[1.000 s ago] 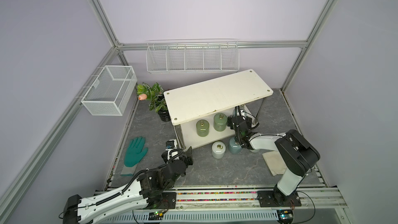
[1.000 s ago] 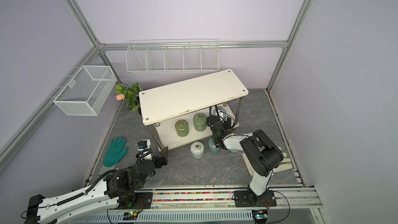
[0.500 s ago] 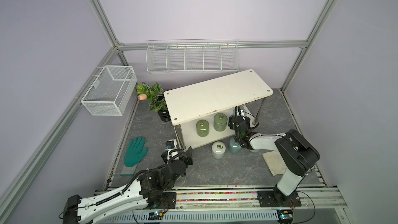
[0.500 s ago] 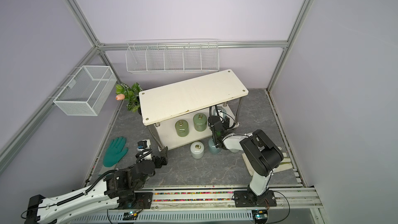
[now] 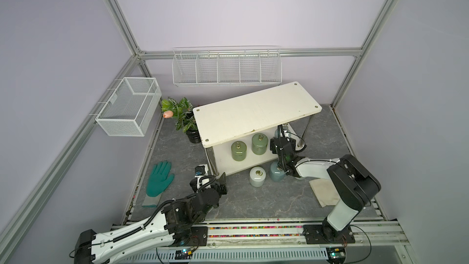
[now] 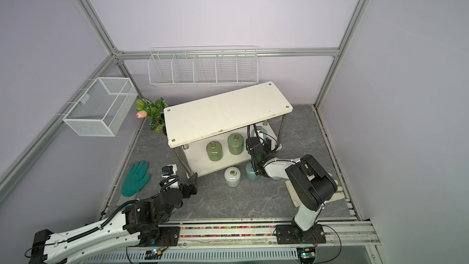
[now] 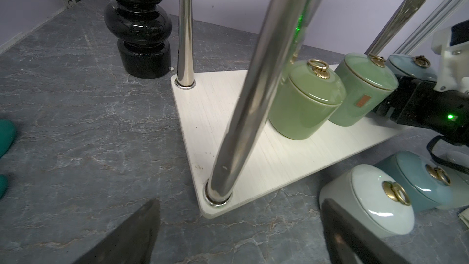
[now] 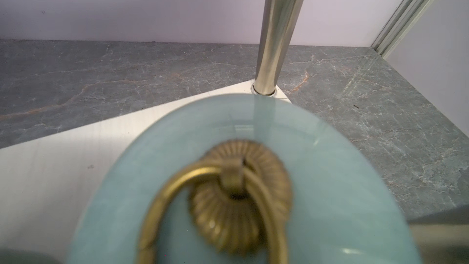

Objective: Remove the tea canisters from the shelf
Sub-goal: Pick up the tea canister from the shelf.

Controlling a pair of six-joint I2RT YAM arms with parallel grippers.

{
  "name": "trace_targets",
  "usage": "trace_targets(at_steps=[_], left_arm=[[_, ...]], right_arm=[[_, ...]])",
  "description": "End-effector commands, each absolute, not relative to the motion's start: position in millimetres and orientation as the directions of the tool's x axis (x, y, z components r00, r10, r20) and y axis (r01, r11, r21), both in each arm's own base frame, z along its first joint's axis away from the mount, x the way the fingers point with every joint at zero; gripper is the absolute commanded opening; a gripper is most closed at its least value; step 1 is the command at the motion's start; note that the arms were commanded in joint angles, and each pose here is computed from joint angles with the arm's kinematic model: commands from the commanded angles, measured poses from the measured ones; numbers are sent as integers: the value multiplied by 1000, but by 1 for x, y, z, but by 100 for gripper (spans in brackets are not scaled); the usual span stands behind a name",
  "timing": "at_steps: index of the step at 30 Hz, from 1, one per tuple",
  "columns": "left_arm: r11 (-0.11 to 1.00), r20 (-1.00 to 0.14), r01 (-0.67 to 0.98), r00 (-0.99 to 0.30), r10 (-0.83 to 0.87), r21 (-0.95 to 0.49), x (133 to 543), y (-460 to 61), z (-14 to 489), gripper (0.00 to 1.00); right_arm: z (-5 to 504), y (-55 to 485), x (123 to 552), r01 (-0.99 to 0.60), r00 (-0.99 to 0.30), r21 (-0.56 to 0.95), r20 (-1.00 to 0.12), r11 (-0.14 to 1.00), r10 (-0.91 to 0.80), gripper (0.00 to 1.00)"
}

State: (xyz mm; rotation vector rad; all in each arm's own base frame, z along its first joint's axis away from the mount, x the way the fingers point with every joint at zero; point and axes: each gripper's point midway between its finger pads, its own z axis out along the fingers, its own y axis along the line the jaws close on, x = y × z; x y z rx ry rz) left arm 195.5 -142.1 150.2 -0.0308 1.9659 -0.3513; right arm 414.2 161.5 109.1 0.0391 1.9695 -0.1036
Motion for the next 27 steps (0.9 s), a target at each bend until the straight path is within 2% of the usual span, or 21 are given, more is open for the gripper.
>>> trace_targets(at_steps=[1,14,27], left_arm=[[965,-899,114,-403,-172,-236,196,-135,147,100],[967,-904,119,-395,-161,-224,196,-134,150,100],[965,-904,131,-398,-157,-225,196,-137,151,100]], right_arm=[[145,160,415,72,-313,-22,-950,997,2,54],[178,155,401,51,-281,-18,-960,999,-3,54],[189,139,365,73,-249,-13,-969,997,5,54]])
